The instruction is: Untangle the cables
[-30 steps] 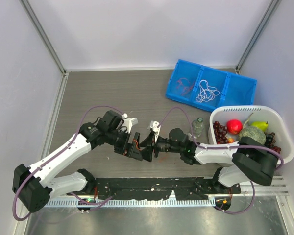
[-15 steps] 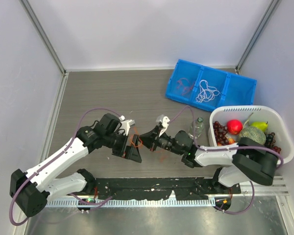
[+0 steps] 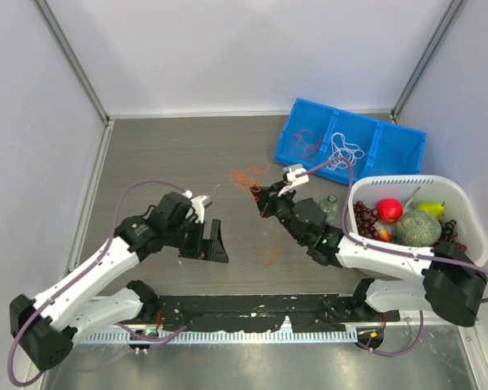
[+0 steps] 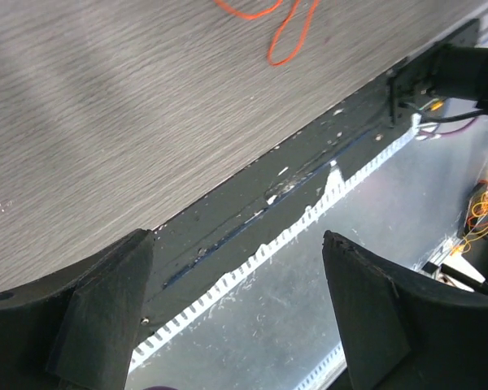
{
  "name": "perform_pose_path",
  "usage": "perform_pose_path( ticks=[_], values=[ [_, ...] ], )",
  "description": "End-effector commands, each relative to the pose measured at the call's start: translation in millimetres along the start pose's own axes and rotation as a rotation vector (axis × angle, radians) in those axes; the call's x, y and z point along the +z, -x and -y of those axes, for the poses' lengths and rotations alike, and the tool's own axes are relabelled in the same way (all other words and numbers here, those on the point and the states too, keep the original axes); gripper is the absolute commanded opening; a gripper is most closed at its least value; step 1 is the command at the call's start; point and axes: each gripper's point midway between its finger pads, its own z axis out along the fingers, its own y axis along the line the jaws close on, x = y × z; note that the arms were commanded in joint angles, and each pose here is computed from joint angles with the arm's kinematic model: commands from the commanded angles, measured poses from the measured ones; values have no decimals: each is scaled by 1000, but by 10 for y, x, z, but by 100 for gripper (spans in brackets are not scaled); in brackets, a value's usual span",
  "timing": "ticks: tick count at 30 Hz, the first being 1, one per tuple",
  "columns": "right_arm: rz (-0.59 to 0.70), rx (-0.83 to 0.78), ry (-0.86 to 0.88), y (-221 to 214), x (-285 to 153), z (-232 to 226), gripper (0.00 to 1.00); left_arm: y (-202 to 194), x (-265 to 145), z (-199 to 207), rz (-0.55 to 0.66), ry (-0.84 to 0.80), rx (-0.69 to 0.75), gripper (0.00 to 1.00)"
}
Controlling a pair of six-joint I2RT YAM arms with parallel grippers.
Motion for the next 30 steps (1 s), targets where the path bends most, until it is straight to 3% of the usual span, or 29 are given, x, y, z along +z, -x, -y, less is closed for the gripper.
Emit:
perform_pose_path(
  ticks=[1, 3, 6, 10, 11, 17, 22, 27, 30],
  values=[
    [-231, -39, 16, -569, 37, -29, 1, 242, -373, 248, 235, -101, 89, 87],
    [-358, -30, 6, -882, 27, -19, 2, 367, -575, 218, 371, -71, 108, 92],
    [-642, -70, -57, -1485, -74, 87, 30, 607, -886, 244, 630, -101, 80, 96],
    [-717, -47, -45, -1538, -216, 13, 58, 800, -1055, 313, 846, -210, 41, 96],
    [-730, -51, -39, -1568, -296, 43, 61, 824, -1057, 314, 859, -213, 39, 95],
    [-701, -171, 63, -1427, -454, 69, 64, 867, -872, 207, 774, -101, 86, 95],
    [-656, -267, 150, -1526, -304, 35, 64, 778, -663, 163, 698, -106, 89, 94],
    [-781, -301, 248, -1912, -282, -49, 57, 659, -581, 210, 677, -190, 56, 87],
    [-790, -295, 244, -2022, -303, -10, 55, 610, -556, 216, 678, -225, 49, 86]
  ],
)
